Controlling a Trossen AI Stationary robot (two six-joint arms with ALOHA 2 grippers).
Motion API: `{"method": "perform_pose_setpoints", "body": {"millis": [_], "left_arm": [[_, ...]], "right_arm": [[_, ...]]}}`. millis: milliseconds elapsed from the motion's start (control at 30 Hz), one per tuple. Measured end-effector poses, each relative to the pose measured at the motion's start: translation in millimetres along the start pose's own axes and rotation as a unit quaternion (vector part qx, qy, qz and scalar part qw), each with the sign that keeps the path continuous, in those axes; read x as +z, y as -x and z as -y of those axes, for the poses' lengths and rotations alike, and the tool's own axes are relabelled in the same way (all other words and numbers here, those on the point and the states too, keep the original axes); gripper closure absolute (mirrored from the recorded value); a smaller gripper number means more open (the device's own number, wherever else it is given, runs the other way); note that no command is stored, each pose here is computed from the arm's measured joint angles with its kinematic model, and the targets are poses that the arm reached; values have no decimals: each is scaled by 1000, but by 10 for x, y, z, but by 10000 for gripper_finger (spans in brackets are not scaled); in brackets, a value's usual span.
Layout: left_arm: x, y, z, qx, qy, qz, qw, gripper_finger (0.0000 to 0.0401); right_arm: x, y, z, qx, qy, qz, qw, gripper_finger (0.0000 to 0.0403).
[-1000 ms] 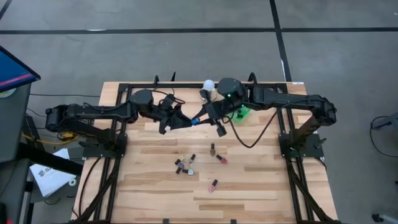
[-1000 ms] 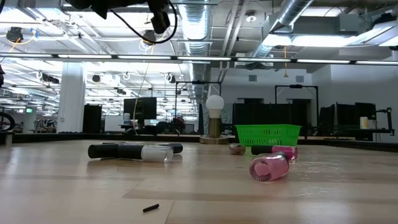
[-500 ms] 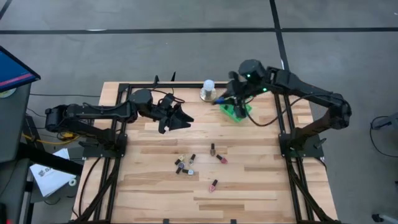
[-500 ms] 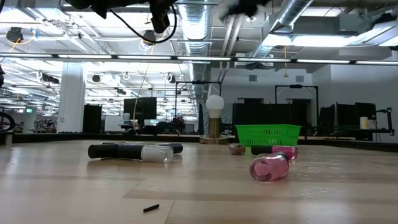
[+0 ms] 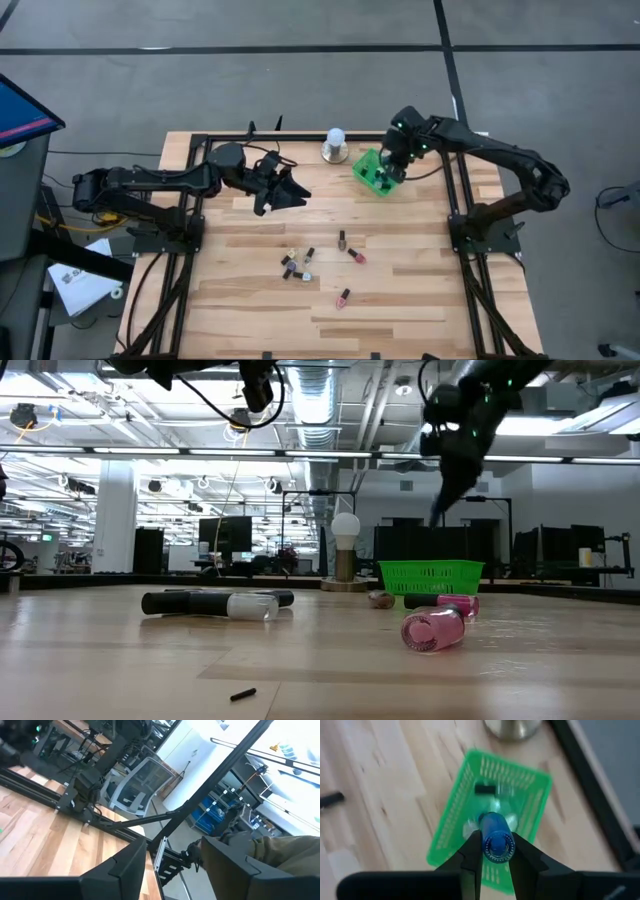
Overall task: Pick & Place Nail Polish
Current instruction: Put the blue nail polish bottle into the green bin
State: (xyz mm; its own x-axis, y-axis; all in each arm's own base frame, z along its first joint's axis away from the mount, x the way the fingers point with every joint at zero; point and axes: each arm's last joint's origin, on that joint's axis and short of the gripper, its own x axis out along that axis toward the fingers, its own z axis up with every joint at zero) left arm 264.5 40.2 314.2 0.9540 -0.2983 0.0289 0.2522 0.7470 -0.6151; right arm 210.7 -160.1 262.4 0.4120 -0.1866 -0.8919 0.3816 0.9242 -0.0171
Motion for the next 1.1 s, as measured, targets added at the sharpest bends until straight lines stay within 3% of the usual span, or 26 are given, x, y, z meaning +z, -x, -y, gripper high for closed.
{"method": "perform_pose_setpoints", "body": {"millis": [267,433,600,900,1100], "left_arm": [[-2,-1,-2,0,0,0,1000,219],[-2,-1,-2,0,0,0,1000,219],[-2,-1,-2,0,0,0,1000,219],[-2,-1,-3,0,0,0,1000,219],[-3,-2,-3,0,0,-1,1000,219]], "right_arm": [[-54,-207,-22,31,6,-27,999,346],[-45,-494,-57,51,16,-72,996,346],[-39,-735,5,32,20,-98,994,346],[108,-877,110,28,11,-104,994,346],[119,-1036,131,46,12,-163,985,346]]}}
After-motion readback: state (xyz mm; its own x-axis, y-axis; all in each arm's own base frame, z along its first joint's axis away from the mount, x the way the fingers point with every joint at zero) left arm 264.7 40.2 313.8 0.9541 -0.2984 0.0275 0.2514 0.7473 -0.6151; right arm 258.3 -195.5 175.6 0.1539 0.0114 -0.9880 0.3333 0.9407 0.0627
